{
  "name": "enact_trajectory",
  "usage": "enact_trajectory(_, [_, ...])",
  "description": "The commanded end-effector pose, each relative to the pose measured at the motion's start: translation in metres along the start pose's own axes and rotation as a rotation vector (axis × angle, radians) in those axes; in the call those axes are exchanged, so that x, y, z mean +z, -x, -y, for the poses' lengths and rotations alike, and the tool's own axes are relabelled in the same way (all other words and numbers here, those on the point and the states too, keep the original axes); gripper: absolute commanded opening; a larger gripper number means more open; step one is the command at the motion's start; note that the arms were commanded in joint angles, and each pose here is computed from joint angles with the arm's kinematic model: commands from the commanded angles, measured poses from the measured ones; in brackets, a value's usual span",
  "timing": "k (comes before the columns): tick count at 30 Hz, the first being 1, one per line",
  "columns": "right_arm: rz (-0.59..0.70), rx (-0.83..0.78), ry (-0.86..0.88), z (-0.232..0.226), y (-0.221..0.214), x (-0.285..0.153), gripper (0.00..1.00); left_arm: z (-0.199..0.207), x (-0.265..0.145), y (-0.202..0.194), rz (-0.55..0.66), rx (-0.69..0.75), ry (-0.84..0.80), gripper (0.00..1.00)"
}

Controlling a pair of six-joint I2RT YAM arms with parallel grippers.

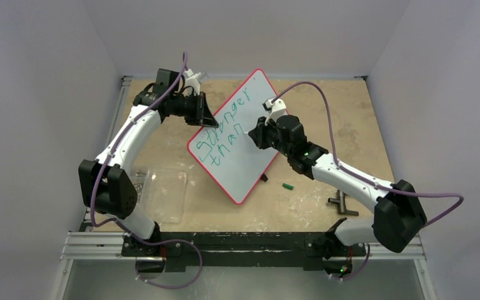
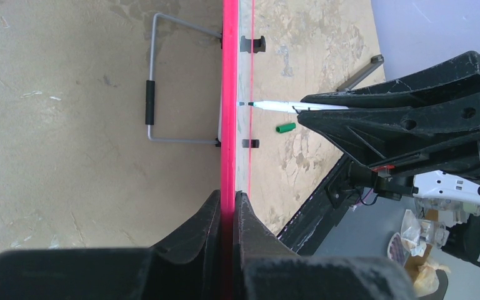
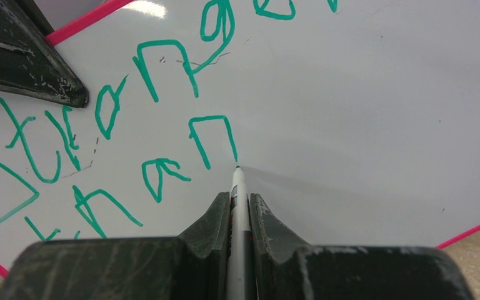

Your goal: Write a sentence on the whiteboard

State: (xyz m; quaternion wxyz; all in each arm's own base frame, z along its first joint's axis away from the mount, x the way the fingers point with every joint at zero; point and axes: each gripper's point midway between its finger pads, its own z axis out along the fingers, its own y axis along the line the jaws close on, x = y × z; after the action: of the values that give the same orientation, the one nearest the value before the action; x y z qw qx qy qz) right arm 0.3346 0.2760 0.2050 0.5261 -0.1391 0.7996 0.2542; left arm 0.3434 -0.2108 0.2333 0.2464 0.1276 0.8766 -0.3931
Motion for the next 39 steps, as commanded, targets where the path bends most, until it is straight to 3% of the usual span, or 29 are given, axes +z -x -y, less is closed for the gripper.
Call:
enact_trajectory(1, [0.058,0.015,0.013,-0.005,0.022,-0.014,0.00,0.014,-0.017,0.016,0.085,0.063,0.005,0.00])
enact_trajectory(26, [0.061,-0.021,0.077,-0.013,0.021,-0.045,0.00,0.012,-0.018,0.016,0.089,0.067,0.021,0.00])
enact_trajectory(39, [-0.006,-0.040,0.237,-0.041,-0.008,-0.062,0.00,0.011,-0.019,0.017,0.092,0.069,0.026,0.00])
